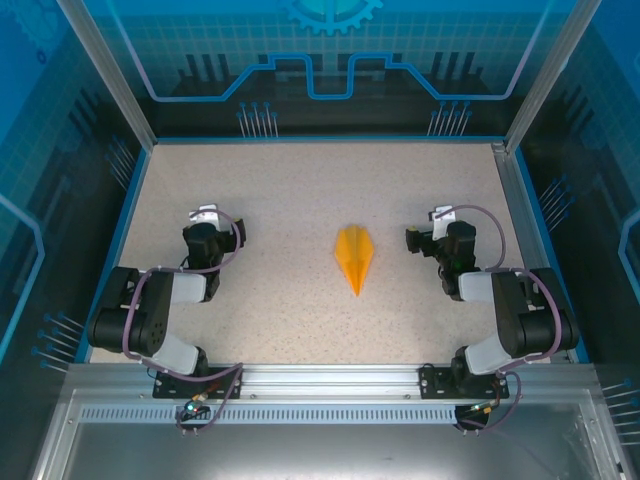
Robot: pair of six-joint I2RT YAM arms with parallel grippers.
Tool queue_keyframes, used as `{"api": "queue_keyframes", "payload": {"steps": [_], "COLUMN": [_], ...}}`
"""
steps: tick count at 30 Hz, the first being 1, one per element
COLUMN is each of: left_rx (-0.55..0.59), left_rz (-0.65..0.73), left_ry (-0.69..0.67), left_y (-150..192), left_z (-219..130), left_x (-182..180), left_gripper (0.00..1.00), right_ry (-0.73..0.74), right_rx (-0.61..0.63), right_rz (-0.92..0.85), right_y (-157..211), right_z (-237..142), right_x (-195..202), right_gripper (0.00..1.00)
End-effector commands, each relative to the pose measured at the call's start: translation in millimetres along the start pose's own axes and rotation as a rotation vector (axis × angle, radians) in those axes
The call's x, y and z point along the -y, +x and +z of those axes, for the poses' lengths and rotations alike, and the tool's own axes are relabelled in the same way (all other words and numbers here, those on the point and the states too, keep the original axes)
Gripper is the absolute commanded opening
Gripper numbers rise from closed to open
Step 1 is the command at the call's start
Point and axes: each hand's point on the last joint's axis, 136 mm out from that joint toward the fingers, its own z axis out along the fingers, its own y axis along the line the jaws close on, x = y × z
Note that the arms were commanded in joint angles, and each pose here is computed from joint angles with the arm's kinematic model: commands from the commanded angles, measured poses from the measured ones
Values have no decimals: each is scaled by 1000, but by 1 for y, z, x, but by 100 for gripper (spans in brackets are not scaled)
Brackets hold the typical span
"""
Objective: Fold a paper plane with a square sheet of paper (pick it up from the middle)
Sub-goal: Reset both arms
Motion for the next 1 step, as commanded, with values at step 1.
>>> {"api": "queue_keyframes", "payload": {"steps": [1], "left_rx": [25], "left_rz": [4], "left_ry": [25], "left_y": [-5], "left_z": [-1], "left_x": [5], "left_gripper": [98], "right_ry": [2], "right_rx": [58], "right_rz": [12], "right_y": [-20], "right_z": [1], "right_x": [0], "right_gripper": [100]}}
